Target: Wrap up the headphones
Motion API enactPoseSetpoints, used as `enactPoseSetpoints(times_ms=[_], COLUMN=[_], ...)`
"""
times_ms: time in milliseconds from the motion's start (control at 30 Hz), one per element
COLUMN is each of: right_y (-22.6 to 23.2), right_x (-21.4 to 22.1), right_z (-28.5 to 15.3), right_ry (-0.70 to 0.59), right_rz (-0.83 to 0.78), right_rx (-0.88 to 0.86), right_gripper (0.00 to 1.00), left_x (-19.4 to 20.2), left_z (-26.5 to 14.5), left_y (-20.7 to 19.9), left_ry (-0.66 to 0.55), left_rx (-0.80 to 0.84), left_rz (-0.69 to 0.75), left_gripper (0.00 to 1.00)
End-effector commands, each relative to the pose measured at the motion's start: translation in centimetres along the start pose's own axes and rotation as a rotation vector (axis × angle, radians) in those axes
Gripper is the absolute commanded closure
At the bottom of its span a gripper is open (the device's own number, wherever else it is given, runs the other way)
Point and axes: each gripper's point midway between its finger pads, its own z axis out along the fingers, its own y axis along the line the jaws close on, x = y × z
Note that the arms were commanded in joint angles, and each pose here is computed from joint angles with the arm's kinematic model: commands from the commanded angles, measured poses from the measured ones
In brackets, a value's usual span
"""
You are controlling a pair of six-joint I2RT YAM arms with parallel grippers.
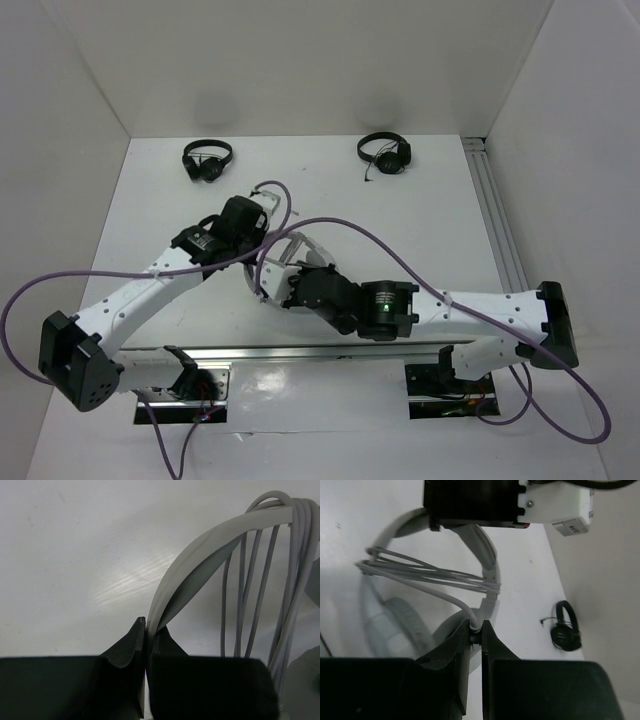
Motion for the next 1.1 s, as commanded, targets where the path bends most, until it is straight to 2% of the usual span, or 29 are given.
enactPoseSetpoints(times_ms=[0,200,267,433,600,700,767,800,900,933,1067], right_y=[-6.3,-8.3,-9.5,-12.1,-11.8,-10.9,-11.3,-11.3,-12.3,-12.7,-12.5], right_x=[-0.6,1.9,2.9,4.5,6.3,7.5,8.0,8.7,10.5,10.6,11.8], right_z=[-3.3,-3.5,-3.3,-3.4,-2.3,-1.8,-1.4,-1.3,-0.7,-0.7,0.9], right_ry=[-0.033,0.027,0.057,0.084,0.115,0.157,0.176,0.193,0.229,0.229,0.237], right_rz=[-0.014,-0.092,-0.088,-0.050,-0.032,-0.052,-0.042,-0.044,-0.032,-0.022,0.014], right_rx=[0.266,0.379,0.393,0.428,0.351,0.316,0.317,0.319,0.356,0.370,0.324], right_gripper=[1.00,1.00,1.00,1.00,0.98,0.90,0.89,0.81,0.67,0.58,0.54], left_x=[-2.7,0.4,1.6,2.1,2.3,2.5,2.8,2.4,1.4,0.8,-0.1], left_z=[-2.3,-3.7,-3.8,-4.4,-4.9,-3.9,-3.6,-3.7,-3.6,-3.7,-4.4], left_y=[-3.9,-8.0,-8.5,-8.0,-8.5,-7.7,-7.2,-7.0,-6.0,-5.5,-5.9], left_ry=[-0.167,-0.079,-0.045,-0.049,-0.037,0.022,0.069,0.062,0.056,0.044,0.029], left_rx=[0.183,0.421,0.442,0.412,0.444,0.375,0.365,0.360,0.340,0.337,0.390], left_rz=[0.128,0.231,0.248,0.253,0.255,0.221,0.198,0.180,0.147,0.128,0.116], left_gripper=[1.00,1.00,1.00,1.00,1.00,1.00,1.00,1.00,1.00,1.00,1.00])
